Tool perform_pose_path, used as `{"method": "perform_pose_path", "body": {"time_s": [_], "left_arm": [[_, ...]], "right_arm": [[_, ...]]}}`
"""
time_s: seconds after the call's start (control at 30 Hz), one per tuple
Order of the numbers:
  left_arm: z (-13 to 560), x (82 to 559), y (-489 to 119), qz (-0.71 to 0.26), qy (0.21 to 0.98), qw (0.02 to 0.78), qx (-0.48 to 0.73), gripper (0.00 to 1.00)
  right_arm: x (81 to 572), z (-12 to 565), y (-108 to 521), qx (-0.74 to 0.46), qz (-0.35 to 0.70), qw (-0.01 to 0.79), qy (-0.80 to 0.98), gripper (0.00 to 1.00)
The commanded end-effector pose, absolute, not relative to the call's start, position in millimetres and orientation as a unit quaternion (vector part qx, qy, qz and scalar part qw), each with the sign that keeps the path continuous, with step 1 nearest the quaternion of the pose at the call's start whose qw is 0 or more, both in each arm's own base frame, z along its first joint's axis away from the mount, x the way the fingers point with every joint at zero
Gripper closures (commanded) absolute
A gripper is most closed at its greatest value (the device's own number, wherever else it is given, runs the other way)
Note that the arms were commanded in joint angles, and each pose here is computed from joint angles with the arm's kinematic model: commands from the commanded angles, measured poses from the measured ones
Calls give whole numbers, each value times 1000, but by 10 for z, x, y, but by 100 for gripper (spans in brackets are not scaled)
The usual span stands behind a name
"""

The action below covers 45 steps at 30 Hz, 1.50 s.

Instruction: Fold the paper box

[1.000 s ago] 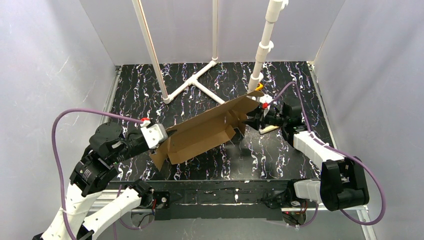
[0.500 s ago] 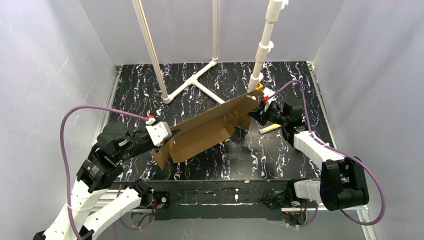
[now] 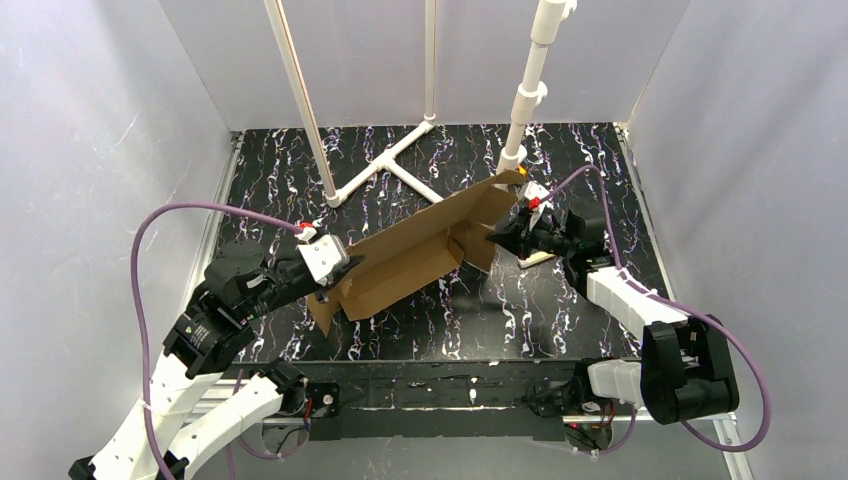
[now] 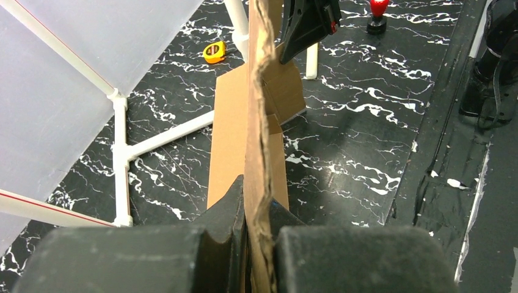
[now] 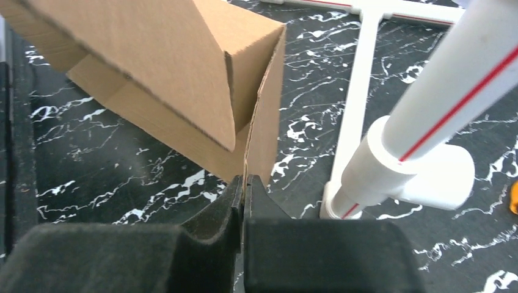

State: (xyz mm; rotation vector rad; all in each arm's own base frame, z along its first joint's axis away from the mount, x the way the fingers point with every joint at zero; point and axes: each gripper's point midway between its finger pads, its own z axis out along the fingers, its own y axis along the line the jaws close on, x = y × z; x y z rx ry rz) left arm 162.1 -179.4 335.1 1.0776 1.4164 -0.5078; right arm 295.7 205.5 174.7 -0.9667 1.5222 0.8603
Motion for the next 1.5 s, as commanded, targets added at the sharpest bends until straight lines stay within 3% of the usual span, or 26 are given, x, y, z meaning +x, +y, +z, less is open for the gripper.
{"method": "perform_pose_path", "body": {"time_s": [0.0, 0.37, 0.5, 1.23, 1.47], "left_arm": [[3333, 1631, -1843, -228, 611, 599, 465, 100], [3223, 1598, -1861, -231, 617, 576, 483, 100], [3206, 1587, -1870, -234, 617, 572, 486, 100], [3073, 1568, -1796, -213, 633, 545, 507, 100], [3064, 1563, -1797, -213, 632, 545, 509, 100]], "right_arm": [[2733, 1854, 2199, -432, 410, 531, 603, 87], [2606, 1816, 2270, -459, 436, 507, 585, 54], [2610, 1803, 2268, -466, 433, 504, 584, 48], [2696, 1913, 1953, -503, 393, 515, 572, 37], [2987, 1941, 1822, -475, 345, 551, 593, 44]]}}
